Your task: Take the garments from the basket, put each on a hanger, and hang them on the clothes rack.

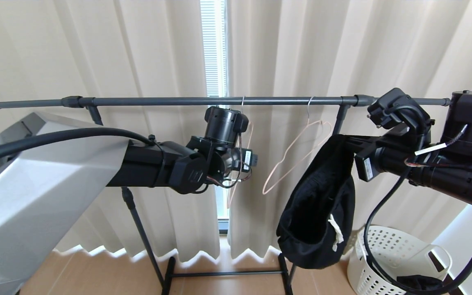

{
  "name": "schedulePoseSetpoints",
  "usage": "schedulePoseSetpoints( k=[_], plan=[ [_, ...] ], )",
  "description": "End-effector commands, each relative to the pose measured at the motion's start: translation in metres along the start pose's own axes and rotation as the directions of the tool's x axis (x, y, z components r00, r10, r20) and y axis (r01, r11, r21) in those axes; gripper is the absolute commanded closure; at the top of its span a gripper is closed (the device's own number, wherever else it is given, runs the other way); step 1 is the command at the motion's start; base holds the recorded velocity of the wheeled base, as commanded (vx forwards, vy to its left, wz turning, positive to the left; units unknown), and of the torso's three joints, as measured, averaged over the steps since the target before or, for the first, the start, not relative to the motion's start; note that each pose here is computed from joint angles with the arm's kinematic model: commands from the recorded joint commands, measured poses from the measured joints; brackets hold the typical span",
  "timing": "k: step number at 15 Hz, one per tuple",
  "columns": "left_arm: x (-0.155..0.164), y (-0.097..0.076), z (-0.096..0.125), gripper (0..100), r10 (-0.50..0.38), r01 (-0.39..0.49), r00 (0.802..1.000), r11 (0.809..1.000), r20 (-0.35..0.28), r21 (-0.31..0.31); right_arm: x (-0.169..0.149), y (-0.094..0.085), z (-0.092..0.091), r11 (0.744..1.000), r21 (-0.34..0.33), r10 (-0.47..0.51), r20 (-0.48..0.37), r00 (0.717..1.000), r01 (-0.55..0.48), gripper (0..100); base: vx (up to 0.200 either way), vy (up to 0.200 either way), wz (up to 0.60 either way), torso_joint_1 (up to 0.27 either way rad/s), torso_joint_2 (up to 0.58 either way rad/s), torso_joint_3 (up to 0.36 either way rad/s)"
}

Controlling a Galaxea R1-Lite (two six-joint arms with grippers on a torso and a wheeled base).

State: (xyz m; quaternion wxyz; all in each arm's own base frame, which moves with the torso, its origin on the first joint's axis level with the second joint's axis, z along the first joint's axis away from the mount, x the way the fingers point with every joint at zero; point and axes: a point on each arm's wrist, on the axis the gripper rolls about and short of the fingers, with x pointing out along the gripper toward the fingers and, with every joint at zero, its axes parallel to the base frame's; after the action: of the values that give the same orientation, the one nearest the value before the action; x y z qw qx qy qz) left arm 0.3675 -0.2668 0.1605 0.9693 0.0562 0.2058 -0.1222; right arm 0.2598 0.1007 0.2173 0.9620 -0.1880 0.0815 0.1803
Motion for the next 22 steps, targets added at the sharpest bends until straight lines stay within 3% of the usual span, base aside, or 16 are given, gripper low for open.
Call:
schedulePoseSetpoints(
  k=[1, 8, 9, 19, 22],
  plan=[
    [0.011, -0.002, -0.008, 0, 0.003, -0.003, 1.000, 1.000, -0.019, 0.006, -0.004, -0.001, 0.002, 1.000, 0.000, -0.002, 0.010, 1.000, 0.002, 100, 0.000, 0.000, 0.00, 0.000, 0.00, 0.000],
    [0.024, -0.001, -0.017, 0, 0.015, -0.015, 0.999, 1.000, -0.041, 0.000, -0.008, -0.002, 0.005, 1.000, -0.003, -0.007, 0.023, 1.000, 0.007, 100, 0.000, 0.000, 0.00, 0.000, 0.00, 0.000],
    [0.025, 0.001, -0.018, 100, 0.020, -0.020, 0.999, 1.000, -0.045, 0.000, -0.008, -0.002, 0.005, 1.000, -0.003, -0.008, 0.025, 1.000, 0.008, 100, 0.000, 0.000, 0.00, 0.000, 0.00, 0.000],
    [0.024, 0.004, -0.016, 100, 0.024, -0.025, 0.999, 0.999, -0.037, -0.033, -0.007, -0.002, 0.005, 1.000, -0.002, -0.008, 0.023, 1.000, 0.008, 100, 0.000, 0.000, 0.00, 0.000, 0.00, 0.000],
    [0.010, 0.007, 0.000, 100, 0.016, -0.016, 1.000, 0.998, 0.004, -0.053, -0.008, -0.002, 0.005, 1.000, -0.002, -0.009, 0.024, 1.000, 0.009, 100, 0.000, 0.000, 0.00, 0.000, 0.00, 0.000]
  ],
)
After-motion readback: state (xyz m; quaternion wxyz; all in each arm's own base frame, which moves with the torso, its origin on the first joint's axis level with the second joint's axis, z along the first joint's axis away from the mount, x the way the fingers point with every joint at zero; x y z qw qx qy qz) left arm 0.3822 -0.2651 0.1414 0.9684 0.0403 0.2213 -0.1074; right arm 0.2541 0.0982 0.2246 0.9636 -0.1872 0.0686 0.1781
